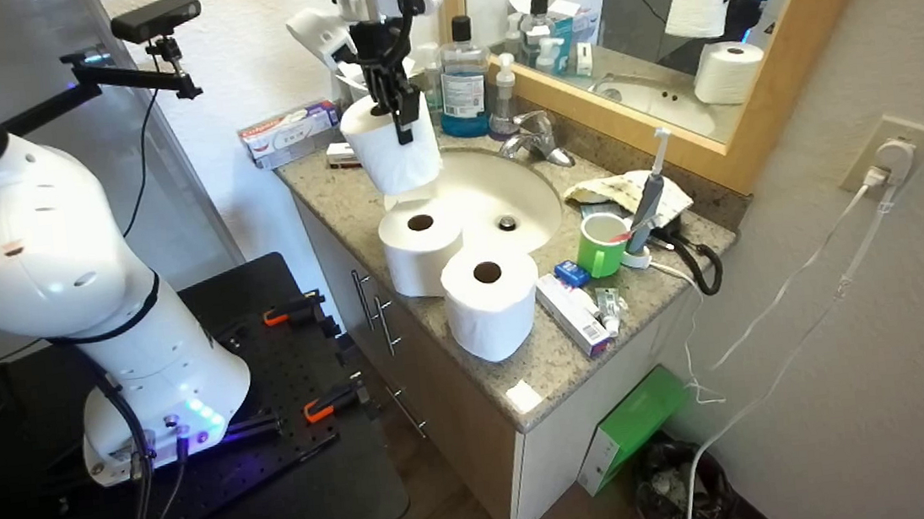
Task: Stack the tissue rolls together
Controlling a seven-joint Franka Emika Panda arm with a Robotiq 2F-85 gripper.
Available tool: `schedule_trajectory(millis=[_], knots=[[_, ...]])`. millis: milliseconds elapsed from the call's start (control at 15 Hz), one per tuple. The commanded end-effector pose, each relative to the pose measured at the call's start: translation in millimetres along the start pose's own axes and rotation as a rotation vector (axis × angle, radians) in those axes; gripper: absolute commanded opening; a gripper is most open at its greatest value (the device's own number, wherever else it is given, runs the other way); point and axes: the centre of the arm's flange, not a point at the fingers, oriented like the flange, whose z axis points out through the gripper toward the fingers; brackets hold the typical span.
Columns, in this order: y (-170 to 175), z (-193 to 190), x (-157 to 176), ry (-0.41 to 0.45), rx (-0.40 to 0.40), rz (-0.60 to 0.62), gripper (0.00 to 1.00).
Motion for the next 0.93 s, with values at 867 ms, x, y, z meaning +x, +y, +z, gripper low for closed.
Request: schedule_trajectory(millis=[867], knots=[[94.9, 12.3, -44.2, -0.014, 0.069, 0.188, 0.14]])
